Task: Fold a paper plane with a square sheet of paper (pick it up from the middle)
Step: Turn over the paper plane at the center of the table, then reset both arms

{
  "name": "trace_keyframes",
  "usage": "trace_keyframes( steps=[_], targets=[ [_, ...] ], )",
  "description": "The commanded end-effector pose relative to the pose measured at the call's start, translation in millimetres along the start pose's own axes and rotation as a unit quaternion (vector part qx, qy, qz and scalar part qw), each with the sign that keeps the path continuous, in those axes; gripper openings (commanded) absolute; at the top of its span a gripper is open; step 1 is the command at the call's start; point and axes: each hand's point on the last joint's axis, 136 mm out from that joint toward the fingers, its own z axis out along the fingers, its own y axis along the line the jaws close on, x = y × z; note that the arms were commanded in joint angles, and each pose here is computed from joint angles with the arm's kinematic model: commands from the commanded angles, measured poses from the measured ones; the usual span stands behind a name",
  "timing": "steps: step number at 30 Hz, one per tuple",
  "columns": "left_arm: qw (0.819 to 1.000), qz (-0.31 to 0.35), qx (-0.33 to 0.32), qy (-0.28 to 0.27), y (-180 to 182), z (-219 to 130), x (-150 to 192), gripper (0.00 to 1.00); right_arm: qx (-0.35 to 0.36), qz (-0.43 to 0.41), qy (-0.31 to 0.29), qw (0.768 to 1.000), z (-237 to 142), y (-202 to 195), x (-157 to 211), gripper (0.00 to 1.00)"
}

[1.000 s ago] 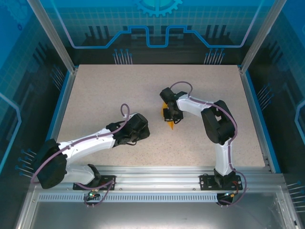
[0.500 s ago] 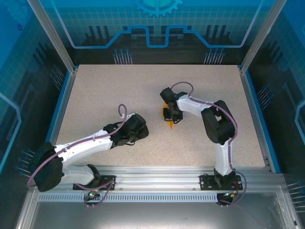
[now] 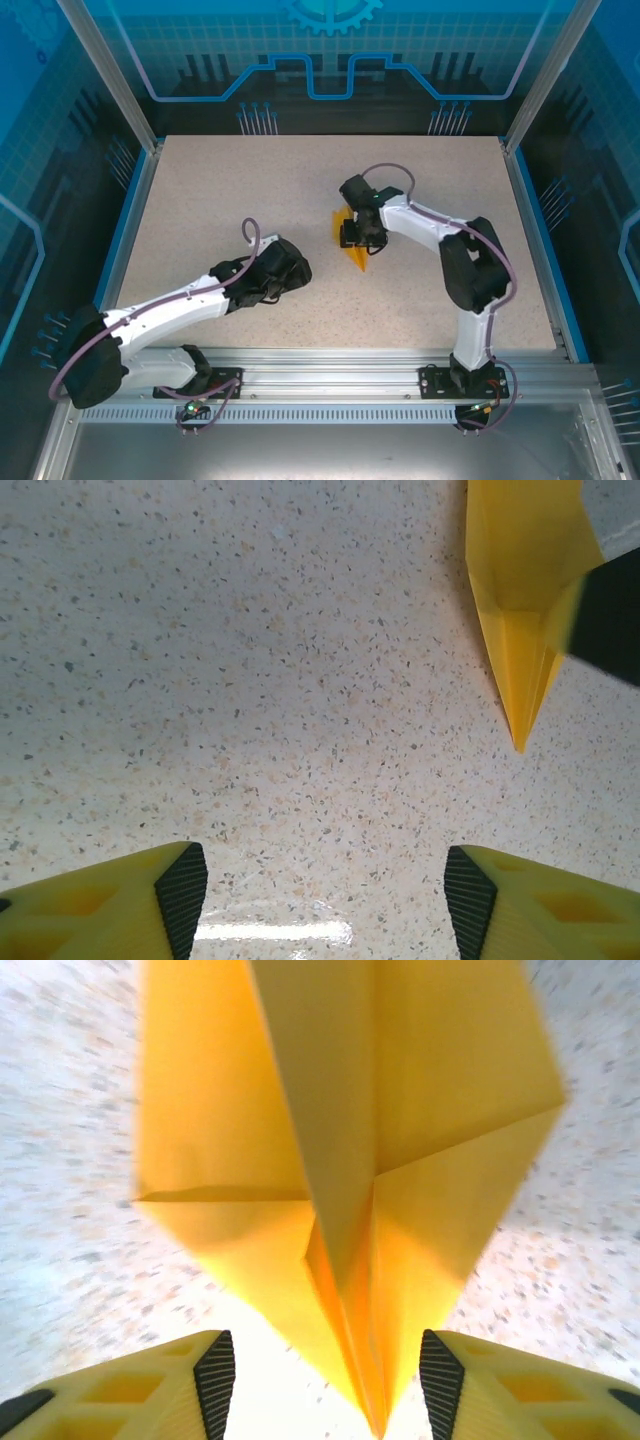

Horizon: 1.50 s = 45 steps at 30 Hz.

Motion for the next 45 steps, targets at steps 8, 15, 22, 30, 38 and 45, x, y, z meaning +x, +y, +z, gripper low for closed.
trace_keyframes(
  steps=[8, 15, 22, 30, 38, 45],
  targets=[
    [0.992, 0.040, -0.084, -0.090, 48.1, -22.0, -34.1, 0.93, 0.083, -0.010, -0.212, 0.974, -138.2, -69.7, -13.2, 0.75],
    [0.955, 0.049, -0.194, -0.219, 111.8, -54.5, -92.0, 0.99, 0.183, 0.018, -0.317, 0.930, -142.7, -180.5, -7.7, 0.87],
    [0.917, 0.109, -0.235, -0.303, 143.0, -55.7, -131.3, 0.99, 0.152, -0.014, -0.343, 0.927, -61.3, -207.3, -19.2, 0.89],
    [0.915, 0.119, -0.198, -0.331, 164.0, -20.1, -162.8, 0.99, 0.092, -0.119, -0.408, 0.900, -53.9, -174.4, -47.9, 0.81],
    [0.914, 0.158, -0.146, -0.343, 153.8, 13.8, -179.1, 0.98, 0.079, -0.100, -0.445, 0.886, -40.8, -186.9, -41.6, 0.85],
    [0.912, 0.191, -0.104, -0.348, 147.5, 41.7, -192.0, 0.99, 0.070, -0.085, -0.436, 0.893, -39.7, -193.2, -42.0, 0.99]
  ],
)
